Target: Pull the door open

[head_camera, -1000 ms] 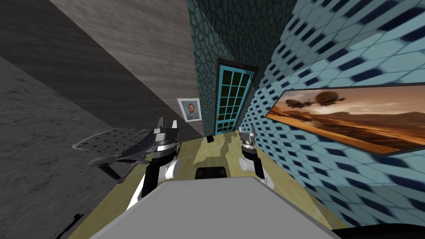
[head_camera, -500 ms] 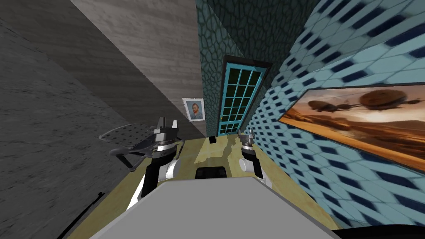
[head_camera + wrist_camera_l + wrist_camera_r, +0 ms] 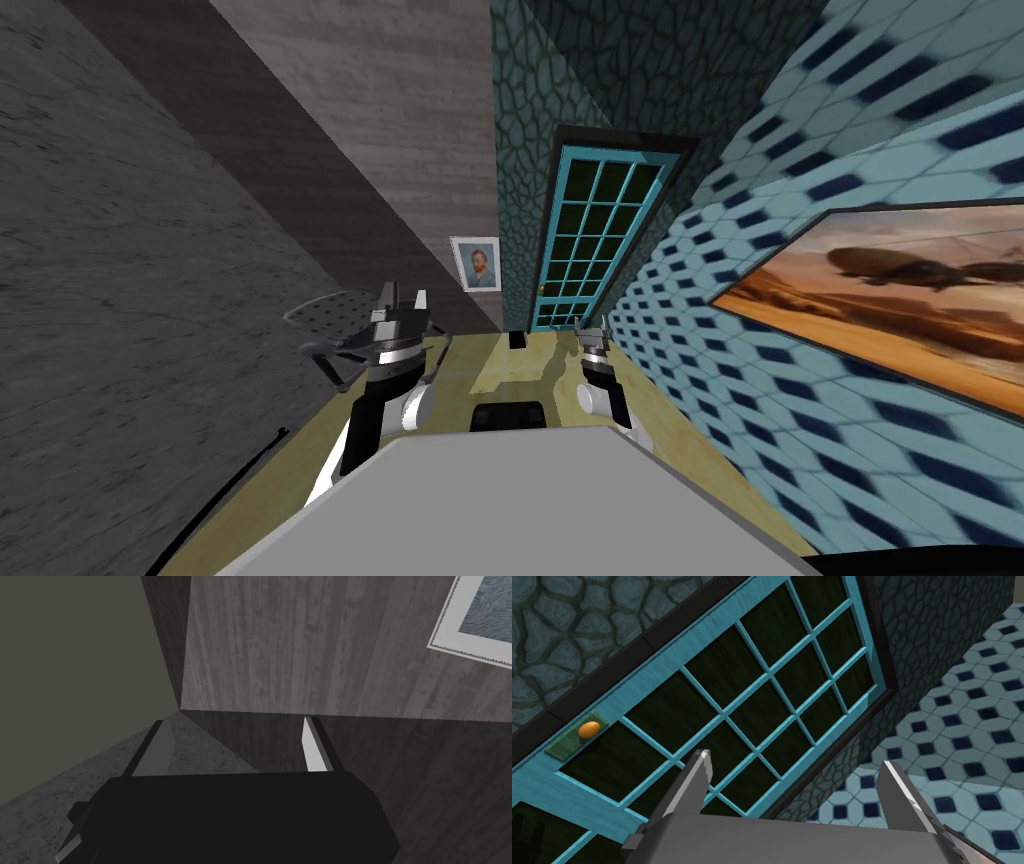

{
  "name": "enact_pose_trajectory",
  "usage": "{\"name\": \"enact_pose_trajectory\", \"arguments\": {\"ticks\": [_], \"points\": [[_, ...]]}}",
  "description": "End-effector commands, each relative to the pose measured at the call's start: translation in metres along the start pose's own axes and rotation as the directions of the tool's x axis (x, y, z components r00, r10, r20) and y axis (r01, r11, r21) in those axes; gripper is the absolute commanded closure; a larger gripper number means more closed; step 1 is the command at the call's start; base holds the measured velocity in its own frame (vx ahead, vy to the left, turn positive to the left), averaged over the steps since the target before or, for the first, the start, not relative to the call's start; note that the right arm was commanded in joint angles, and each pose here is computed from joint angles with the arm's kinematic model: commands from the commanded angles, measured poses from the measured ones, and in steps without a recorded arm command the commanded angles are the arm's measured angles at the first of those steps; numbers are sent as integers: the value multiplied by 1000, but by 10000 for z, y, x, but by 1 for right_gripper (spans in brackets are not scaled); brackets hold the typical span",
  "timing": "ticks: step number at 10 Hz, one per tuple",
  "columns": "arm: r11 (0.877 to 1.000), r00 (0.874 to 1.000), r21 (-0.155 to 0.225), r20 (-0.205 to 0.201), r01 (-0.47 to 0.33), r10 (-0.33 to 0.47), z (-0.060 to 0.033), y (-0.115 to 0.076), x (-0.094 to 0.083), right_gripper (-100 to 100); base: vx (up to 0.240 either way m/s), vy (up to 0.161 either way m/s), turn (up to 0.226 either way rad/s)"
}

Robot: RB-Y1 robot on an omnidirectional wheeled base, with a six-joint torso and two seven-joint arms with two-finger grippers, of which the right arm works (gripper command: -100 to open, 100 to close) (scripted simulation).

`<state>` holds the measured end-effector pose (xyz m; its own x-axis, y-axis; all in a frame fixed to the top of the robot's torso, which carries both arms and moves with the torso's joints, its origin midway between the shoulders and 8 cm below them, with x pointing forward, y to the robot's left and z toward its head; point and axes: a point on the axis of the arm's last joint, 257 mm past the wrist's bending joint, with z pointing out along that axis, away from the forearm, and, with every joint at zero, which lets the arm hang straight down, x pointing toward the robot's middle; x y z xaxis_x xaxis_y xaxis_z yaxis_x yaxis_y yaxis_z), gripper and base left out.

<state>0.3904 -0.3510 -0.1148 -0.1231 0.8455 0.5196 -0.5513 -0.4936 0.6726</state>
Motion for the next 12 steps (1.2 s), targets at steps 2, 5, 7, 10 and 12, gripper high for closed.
{"name": "enact_pose_trajectory", "arguments": {"ticks": [2,5,7,10,12], "points": [[997,996,13,46,-71,70,-84,-106,-240,-100,85,-63,245],[989,984,23,109,-145,142,-200,-219,-543,-100,57,-59,194],[981,970,22,151,-194,188,-282,-277,-740,-100,73,-74,217],[971,954,15,193,-239,232,-369,-325,-936,-100,44,-46,132],[960,933,3,234,-281,273,-463,-363,-1133,-100,59,-65,186]]}}
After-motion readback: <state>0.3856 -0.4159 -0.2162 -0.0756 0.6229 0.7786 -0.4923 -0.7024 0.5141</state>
